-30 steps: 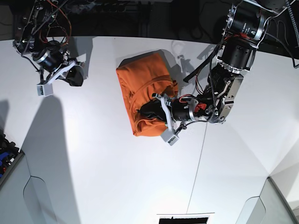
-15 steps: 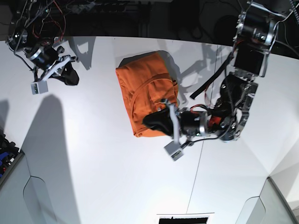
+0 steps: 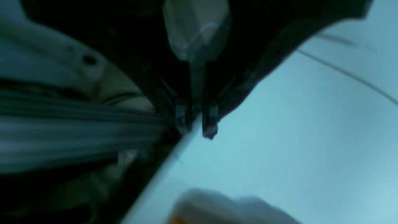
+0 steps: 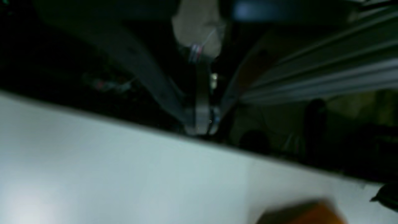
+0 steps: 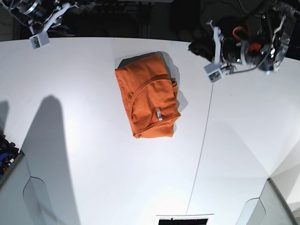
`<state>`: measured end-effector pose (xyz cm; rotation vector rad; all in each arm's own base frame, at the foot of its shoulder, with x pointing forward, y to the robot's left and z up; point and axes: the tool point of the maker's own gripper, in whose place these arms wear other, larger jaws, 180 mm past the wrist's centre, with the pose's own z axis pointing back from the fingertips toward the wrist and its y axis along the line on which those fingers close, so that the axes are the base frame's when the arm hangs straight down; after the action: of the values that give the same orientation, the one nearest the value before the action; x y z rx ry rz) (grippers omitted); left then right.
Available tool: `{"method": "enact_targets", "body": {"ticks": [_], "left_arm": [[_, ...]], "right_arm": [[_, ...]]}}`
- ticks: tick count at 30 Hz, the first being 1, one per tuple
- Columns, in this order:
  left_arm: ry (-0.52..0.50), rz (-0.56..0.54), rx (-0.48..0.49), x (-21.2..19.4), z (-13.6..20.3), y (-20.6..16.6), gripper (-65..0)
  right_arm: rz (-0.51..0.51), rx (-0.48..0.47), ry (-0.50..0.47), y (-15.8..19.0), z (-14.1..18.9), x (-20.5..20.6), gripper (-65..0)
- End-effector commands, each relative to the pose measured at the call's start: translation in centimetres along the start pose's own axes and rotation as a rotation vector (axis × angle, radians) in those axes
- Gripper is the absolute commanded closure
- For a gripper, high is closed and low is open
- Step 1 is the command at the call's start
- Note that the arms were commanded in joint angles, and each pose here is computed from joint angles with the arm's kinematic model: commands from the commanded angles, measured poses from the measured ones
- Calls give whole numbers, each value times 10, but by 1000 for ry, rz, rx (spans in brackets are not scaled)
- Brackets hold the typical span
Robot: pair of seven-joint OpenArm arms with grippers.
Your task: Layout the t-shirt on the table in an organized manner, then fold the t-shirt properly
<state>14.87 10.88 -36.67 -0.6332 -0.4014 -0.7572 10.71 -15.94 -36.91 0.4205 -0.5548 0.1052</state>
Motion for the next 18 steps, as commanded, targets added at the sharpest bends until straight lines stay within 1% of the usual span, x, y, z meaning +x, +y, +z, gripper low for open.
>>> {"method": "enact_targets", "body": {"ticks": [1,5,8,11,14,18], "left_arm": [[-1,-15,2,-4,7,-6,-67],[111,50,7,-59,5,-27,-67],[177,86,21,-94,3,-35,-67],[249,111,27,-123,4,-42,-67],[340,142,24,-156,7,-51,-67],[480,165,22,-203,9,-57,-67]], "right_arm": [[13,5,-21,1,6,4,0],[-17,4,42,4,13,-21,0],[-27,10,63,6,15,-27,0],[-45,38,98,11,15,-34,0],[-71,62,155,16,18,-48,0],[-77,86,191,25,17,-59,0]]}}
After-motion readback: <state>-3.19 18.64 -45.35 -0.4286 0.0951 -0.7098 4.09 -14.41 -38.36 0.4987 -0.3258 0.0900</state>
